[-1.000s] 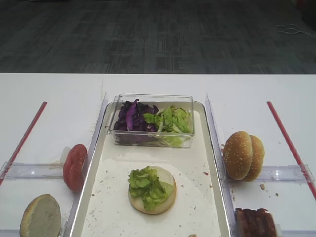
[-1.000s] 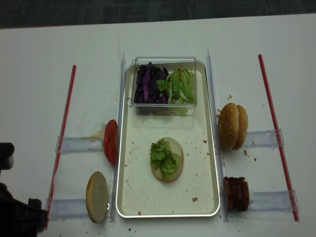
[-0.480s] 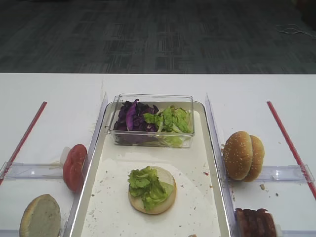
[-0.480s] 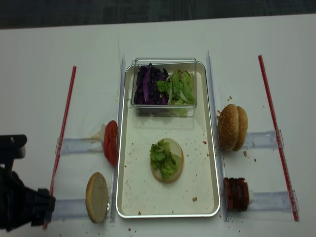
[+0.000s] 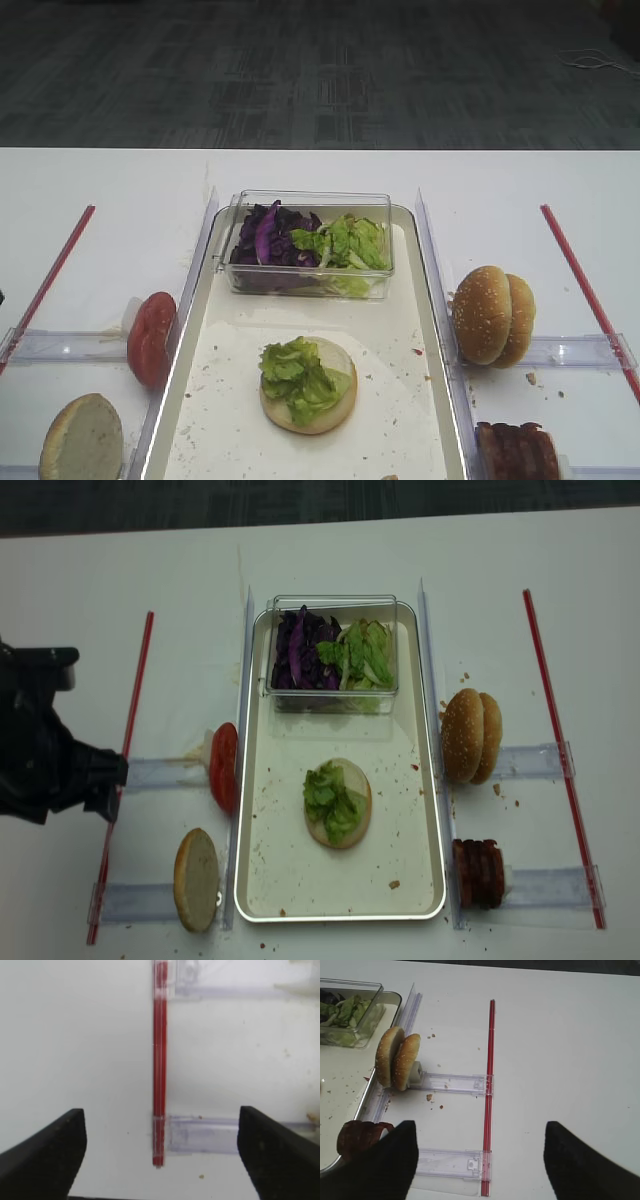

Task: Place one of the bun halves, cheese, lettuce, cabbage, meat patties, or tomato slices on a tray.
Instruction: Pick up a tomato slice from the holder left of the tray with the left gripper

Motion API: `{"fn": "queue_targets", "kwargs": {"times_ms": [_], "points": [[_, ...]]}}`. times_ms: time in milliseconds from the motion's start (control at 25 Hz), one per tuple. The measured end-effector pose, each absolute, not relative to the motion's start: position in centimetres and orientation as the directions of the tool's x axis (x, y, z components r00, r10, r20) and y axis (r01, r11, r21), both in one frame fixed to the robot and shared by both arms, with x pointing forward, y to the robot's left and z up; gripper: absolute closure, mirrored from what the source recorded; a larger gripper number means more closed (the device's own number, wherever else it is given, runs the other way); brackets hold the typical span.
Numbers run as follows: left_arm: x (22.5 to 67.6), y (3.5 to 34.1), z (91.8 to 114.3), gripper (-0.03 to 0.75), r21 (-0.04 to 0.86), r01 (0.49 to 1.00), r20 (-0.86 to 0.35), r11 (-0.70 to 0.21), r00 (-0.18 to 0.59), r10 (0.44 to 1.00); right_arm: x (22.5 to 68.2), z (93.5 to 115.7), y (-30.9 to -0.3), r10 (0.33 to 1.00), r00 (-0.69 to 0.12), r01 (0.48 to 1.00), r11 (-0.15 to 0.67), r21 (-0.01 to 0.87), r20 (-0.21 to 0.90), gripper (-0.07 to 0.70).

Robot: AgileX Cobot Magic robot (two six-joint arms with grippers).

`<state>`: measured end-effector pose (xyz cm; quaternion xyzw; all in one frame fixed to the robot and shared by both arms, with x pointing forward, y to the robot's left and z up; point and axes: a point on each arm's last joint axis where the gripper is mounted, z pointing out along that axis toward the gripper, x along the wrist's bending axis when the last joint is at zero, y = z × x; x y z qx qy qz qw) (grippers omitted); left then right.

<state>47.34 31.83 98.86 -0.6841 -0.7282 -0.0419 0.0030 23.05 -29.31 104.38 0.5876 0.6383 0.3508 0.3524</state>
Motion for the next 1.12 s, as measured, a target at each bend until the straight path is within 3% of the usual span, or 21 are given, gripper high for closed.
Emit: {"fn": "queue_targets", "kwargs": {"times_ms": [240, 600, 760, 1120], "points": [[52.3, 32.1, 98.7, 0.117, 0.065, 0.996, 0.062, 0.061, -0.065, 0.996, 23.1, 104.4, -29.3, 0.997, -0.061, 0.503, 0.063, 0.862, -0.038, 0.072], [53.6, 31.4, 98.7, 0.117, 0.064, 0.996, 0.032, 0.062, -0.064, 0.997, 23.1, 104.4, -29.3, 0.998, -0.059, 0.503, 0.060, 0.862, -0.034, 0.072], [53.7, 28.6, 98.9, 0.117, 0.070, 0.997, 0.017, -0.018, 0.017, 1.000, 23.1, 104.4, -29.3, 0.998, -0.059, 0.501, 0.060, 0.863, -0.035, 0.072], [53.3, 18.7, 100.8, 0.117, 0.159, 0.974, -0.038, -0.163, 0.171, 0.984, 23.1, 104.4, -29.3, 0.998, -0.059, 0.501, 0.060, 0.863, -0.035, 0.072]]}}
